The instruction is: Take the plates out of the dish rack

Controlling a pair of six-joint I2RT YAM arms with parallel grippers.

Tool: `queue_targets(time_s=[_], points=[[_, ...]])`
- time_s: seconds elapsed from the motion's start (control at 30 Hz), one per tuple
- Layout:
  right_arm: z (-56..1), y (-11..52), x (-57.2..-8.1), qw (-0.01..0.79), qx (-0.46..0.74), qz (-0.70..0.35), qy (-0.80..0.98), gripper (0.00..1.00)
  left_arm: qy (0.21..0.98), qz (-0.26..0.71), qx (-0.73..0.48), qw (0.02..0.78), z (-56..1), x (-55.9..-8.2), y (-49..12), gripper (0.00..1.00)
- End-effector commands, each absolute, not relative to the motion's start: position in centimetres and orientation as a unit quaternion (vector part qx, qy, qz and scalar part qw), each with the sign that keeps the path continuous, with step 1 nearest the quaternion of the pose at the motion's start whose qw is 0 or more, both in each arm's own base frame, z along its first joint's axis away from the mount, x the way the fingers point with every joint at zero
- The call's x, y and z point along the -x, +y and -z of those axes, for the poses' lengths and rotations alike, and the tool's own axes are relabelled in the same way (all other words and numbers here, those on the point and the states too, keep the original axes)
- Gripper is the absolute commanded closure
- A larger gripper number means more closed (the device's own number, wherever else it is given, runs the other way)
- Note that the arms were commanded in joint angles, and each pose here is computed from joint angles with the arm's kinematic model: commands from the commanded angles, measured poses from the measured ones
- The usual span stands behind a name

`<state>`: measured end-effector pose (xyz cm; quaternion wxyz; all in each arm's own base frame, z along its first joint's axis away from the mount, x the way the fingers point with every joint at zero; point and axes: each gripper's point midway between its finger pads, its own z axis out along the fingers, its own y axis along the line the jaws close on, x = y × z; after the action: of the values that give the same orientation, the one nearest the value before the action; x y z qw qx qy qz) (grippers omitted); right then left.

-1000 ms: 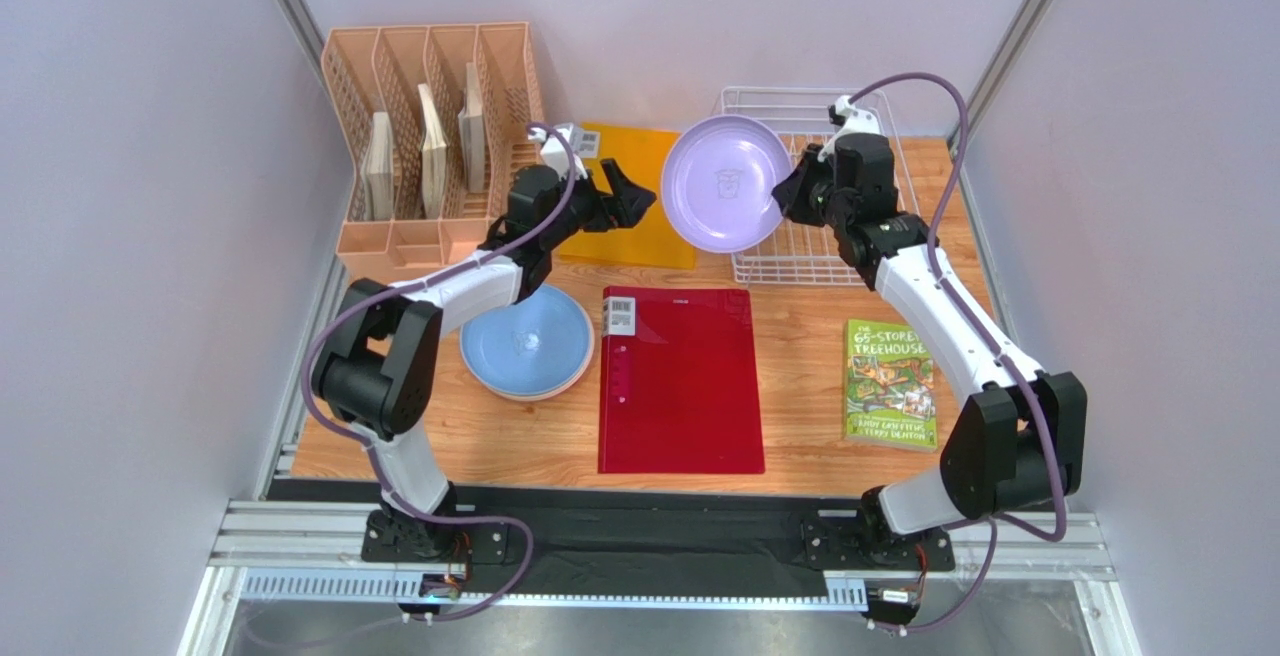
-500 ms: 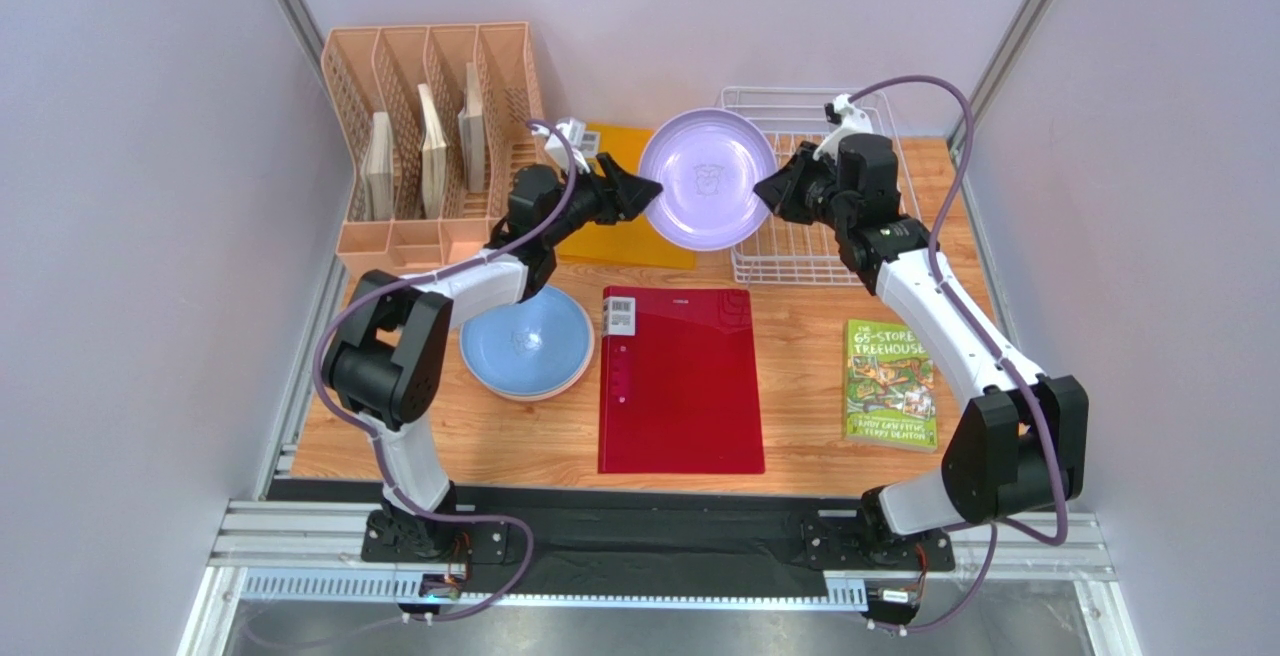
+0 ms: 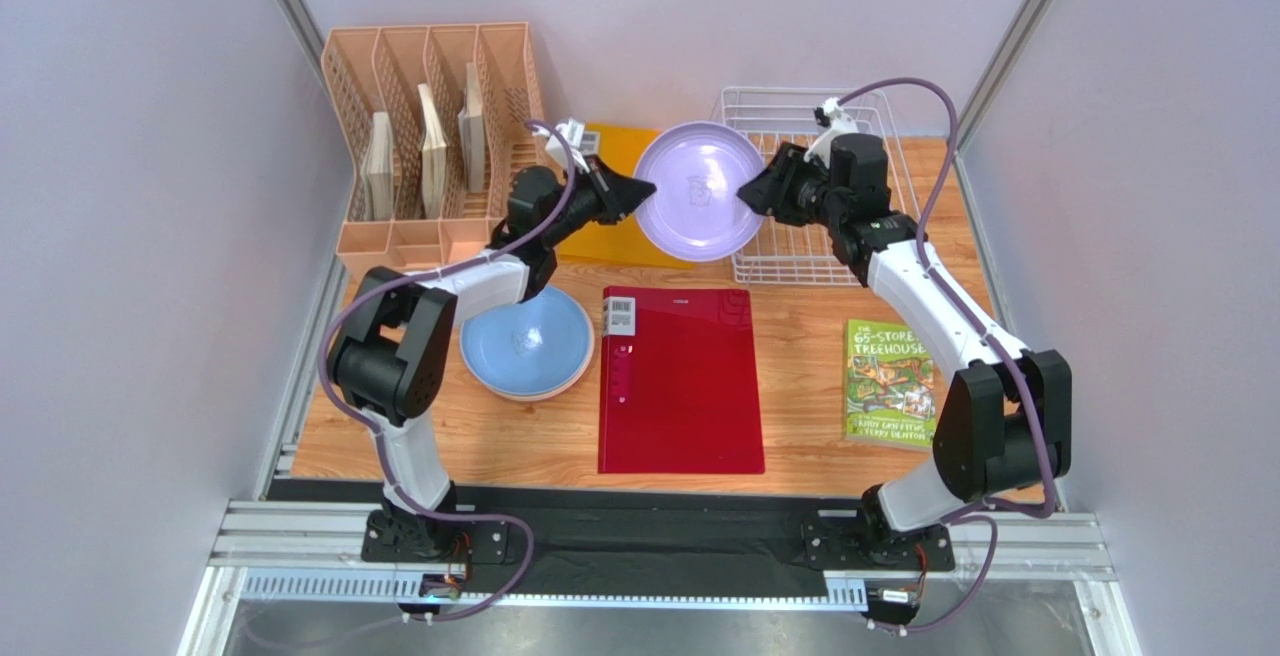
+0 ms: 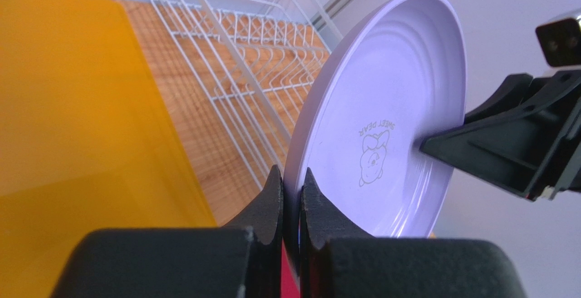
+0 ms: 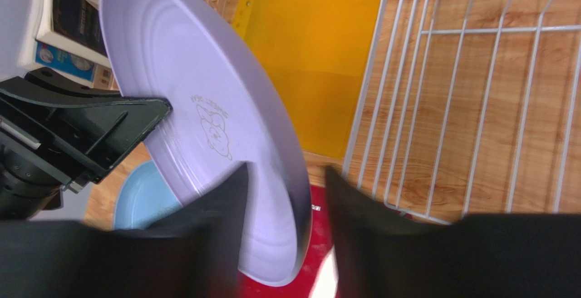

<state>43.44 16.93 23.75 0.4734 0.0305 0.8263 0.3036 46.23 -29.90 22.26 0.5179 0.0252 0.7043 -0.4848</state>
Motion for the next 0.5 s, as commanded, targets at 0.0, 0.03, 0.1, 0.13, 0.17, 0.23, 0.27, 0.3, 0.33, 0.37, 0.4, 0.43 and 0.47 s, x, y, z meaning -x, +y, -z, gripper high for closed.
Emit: queue_targets(time_s=[0.0,0.03,0.1,0.13,0.17,0.23,0.27,0.3,0.33,0.37,0.4,0.43,0.47], points=[[-27.0,16.4,-44.2,0.515,-0.022,-0.285,0.808,0.38,0.690,0.463,-0.043,0.555,-24.1,-44.3,-28.7,1.00],[-26.7,15.7,-44.2,0.515,-0.030,-0.265,0.815,0.33,0.702,0.440,-0.027,0.559,-22.9,-44.1,-27.7,1.00],[-26.7,13.6,-44.5,0.531,-0.050,-0.217,0.818,0.23,0.711,0.408,-0.020,0.572,-23.4,-43.4,-26.1,1.00],[-26.8,12.8,-44.3,0.536,-0.050,-0.200,0.819,0.21,0.724,0.383,-0.003,0.574,-22.4,-43.2,-24.9,1.00],[-27.0,12.2,-44.4,0.541,-0.055,-0.187,0.818,0.20,0.728,0.363,-0.006,0.581,-22.4,-42.9,-24.2,1.00],[-27.0,10.3,-44.5,0.548,-0.069,-0.157,0.819,0.19,0.746,0.319,0.023,0.584,-22.2,-41.8,-21.8,1.00],[-26.8,9.8,-44.6,0.546,-0.071,-0.153,0.820,0.19,0.753,0.302,0.033,0.584,-22.0,-41.4,-20.9,1.00],[-26.7,8.3,-44.8,0.551,-0.090,-0.130,0.819,0.19,0.758,0.286,0.036,0.585,-22.5,-40.3,-19.9,1.00],[-26.4,7.8,-45.0,0.548,-0.094,-0.125,0.822,0.19,0.765,0.254,0.057,0.589,-21.7,-39.9,-18.3,1.00],[-26.2,7.4,-45.1,0.547,-0.098,-0.121,0.823,0.19,0.770,0.238,0.068,0.589,-21.5,-39.4,-17.3,1.00],[-26.0,6.8,-45.2,0.545,-0.105,-0.114,0.824,0.19,0.777,0.220,0.080,0.585,-21.4,-38.2,-16.1,1.00],[-25.8,6.4,-45.4,0.544,-0.108,-0.110,0.825,0.19,0.784,0.188,0.102,0.583,-20.4,-37.7,-14.5,1.00],[-25.3,6.2,-45.6,0.539,-0.108,-0.106,0.828,0.19,0.789,0.173,0.113,0.579,-19.9,-37.1,-13.6,1.00]])
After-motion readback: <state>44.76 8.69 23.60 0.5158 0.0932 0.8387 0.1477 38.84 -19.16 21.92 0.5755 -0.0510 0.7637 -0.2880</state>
